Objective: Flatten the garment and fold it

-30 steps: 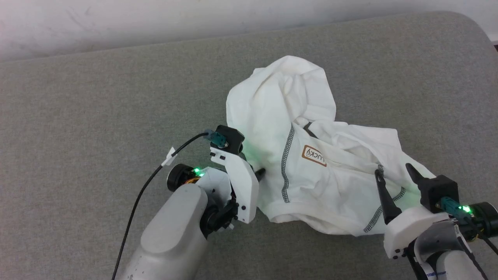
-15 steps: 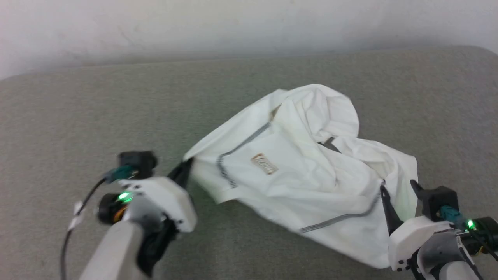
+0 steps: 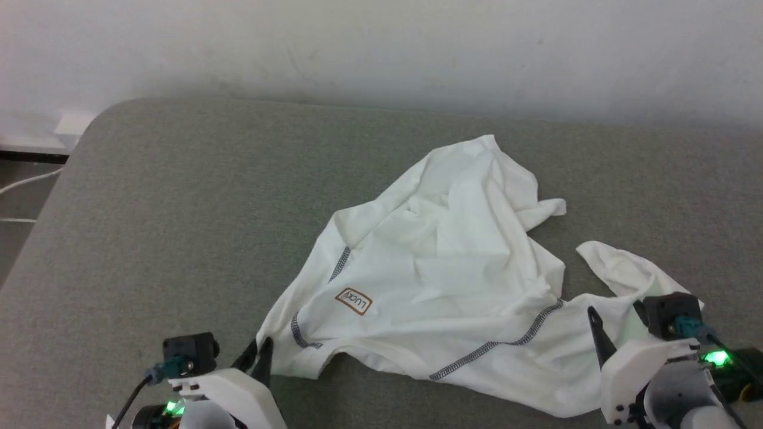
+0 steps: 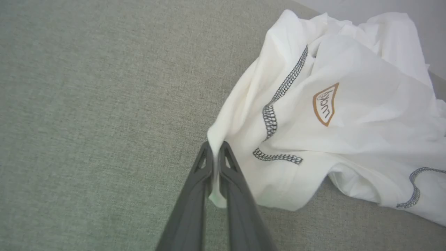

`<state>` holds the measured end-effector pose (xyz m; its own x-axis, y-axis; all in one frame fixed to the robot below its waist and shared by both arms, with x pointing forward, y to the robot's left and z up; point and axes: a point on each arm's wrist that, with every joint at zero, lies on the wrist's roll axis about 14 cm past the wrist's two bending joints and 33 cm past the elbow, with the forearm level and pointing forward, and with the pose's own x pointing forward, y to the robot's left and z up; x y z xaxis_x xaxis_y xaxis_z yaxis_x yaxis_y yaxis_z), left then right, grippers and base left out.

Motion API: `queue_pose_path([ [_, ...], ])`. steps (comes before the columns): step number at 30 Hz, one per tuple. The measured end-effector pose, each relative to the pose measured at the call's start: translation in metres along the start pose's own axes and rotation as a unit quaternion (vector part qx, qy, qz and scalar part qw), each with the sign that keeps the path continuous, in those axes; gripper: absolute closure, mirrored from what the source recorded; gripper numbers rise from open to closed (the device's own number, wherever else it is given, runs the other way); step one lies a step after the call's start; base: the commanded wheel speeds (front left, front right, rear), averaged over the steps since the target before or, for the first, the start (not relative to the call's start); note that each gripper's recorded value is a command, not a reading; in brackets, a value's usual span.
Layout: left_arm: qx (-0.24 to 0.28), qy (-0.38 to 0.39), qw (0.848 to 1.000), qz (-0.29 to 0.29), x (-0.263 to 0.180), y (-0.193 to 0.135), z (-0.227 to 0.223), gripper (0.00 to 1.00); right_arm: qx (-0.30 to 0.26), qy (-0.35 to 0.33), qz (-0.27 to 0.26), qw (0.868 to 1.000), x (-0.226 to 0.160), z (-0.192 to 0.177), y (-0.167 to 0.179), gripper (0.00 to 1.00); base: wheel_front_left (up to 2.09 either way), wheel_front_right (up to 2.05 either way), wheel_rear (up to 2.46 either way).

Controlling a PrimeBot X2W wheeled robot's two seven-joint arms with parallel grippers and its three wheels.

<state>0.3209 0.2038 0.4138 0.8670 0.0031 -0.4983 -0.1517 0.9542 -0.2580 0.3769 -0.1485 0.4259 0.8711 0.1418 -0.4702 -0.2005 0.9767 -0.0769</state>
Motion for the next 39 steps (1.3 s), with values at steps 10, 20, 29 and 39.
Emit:
queue_pose_path([
  [10, 0.068, -0.265, 0.962, -0.025, -0.026, -0.015, 0.096, 0.0, -0.036, 0.011, 0.091, 0.995, 0.032, 0.054, 0.047, 0.0, 0.0, 0.0, 0.0],
  [20, 0.071, -0.265, 0.962, 0.0, -0.032, -0.004, 0.077, 0.0, -0.086, 0.186, 0.129, 0.97, 0.055, -0.015, 0.062, 0.0, 0.0, 0.0, 0.0],
  [29, 0.071, -0.246, 0.967, 0.004, -0.025, 0.001, 0.064, 0.0, -0.11, 0.179, 0.128, 0.969, 0.058, -0.019, 0.051, 1.0, 0.0, 0.0, 0.0],
  [39, 0.086, -0.247, 0.964, -0.052, -0.015, -0.03, 0.068, 0.0, -0.118, 0.268, -0.046, 0.955, -0.016, -0.049, -0.106, 1.0, 0.0, 0.0, 0.0],
])
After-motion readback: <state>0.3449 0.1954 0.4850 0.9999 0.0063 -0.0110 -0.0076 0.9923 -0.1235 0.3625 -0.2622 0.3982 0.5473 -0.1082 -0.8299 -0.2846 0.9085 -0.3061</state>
